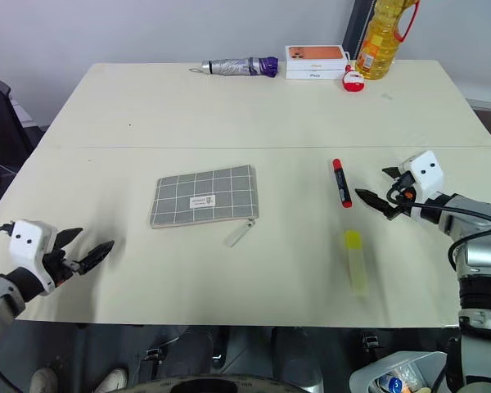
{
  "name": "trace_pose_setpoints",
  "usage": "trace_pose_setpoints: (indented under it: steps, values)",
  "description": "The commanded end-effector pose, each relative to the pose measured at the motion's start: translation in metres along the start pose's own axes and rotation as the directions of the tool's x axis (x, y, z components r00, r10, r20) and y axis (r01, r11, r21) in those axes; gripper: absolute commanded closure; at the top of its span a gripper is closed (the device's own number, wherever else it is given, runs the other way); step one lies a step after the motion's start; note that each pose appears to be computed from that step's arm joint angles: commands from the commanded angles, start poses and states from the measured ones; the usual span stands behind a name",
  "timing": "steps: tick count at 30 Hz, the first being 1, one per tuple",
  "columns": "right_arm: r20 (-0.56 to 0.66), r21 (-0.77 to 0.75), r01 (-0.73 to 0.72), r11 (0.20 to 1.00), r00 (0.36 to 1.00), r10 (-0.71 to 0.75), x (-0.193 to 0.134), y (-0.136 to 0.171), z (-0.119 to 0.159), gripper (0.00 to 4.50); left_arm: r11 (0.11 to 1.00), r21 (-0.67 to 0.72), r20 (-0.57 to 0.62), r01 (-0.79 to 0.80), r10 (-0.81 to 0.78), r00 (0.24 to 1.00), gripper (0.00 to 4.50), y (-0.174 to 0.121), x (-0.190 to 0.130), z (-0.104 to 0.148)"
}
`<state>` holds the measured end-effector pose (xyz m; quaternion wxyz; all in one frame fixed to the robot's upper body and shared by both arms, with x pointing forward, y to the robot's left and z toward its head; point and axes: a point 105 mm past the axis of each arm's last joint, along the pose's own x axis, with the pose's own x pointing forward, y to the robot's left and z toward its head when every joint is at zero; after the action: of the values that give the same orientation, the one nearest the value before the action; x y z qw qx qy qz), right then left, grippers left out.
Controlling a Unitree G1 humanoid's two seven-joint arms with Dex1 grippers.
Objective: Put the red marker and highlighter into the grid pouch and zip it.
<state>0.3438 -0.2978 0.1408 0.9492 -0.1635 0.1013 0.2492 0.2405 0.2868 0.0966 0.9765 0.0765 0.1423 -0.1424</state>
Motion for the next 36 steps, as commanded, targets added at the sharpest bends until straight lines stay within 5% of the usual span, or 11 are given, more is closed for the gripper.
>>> trace_pose_setpoints:
  steps: [1,8,11,14,18,19,25,36]
  values:
    - [0.079,-0.056,-0.020,0.998,0.997,0.025,0.009,0.005,0.030,0.00,0.999,0.049,0.066,-0.019,0.015,0.998,0.18,-0.003,0.003,0.014]
    - [0.151,-0.099,-0.104,0.990,0.982,0.118,0.021,0.038,0.058,0.00,0.996,0.083,0.064,0.021,-0.027,0.998,0.18,-0.012,0.016,0.015]
    - [0.194,-0.097,-0.201,0.975,0.957,0.217,0.035,0.077,0.071,0.87,0.987,0.151,0.055,0.062,-0.071,0.996,0.00,-0.018,0.023,0.016]
    - [0.175,-0.102,-0.245,0.964,0.950,0.260,0.052,0.107,0.071,2.32,0.970,0.239,0.065,0.043,-0.060,0.996,0.00,-0.016,0.029,0.021]
    - [0.144,-0.107,-0.196,0.975,0.967,0.211,0.079,0.132,0.067,4.26,0.911,0.408,0.030,0.051,-0.070,0.997,0.00,-0.019,0.037,0.017]
    - [0.135,-0.107,-0.156,0.982,0.976,0.170,0.086,0.133,0.065,4.39,0.896,0.441,0.020,0.057,-0.073,0.997,0.00,-0.020,0.038,0.014]
    - [0.068,-0.091,-0.048,0.995,0.996,0.054,0.108,0.132,0.052,4.39,0.826,0.563,0.026,0.043,-0.069,0.997,0.00,-0.017,0.045,0.012]
    - [0.044,-0.083,-0.061,0.995,0.997,0.065,0.135,0.151,0.053,4.39,0.640,0.760,0.014,0.114,-0.191,0.981,0.00,-0.030,0.074,0.013]
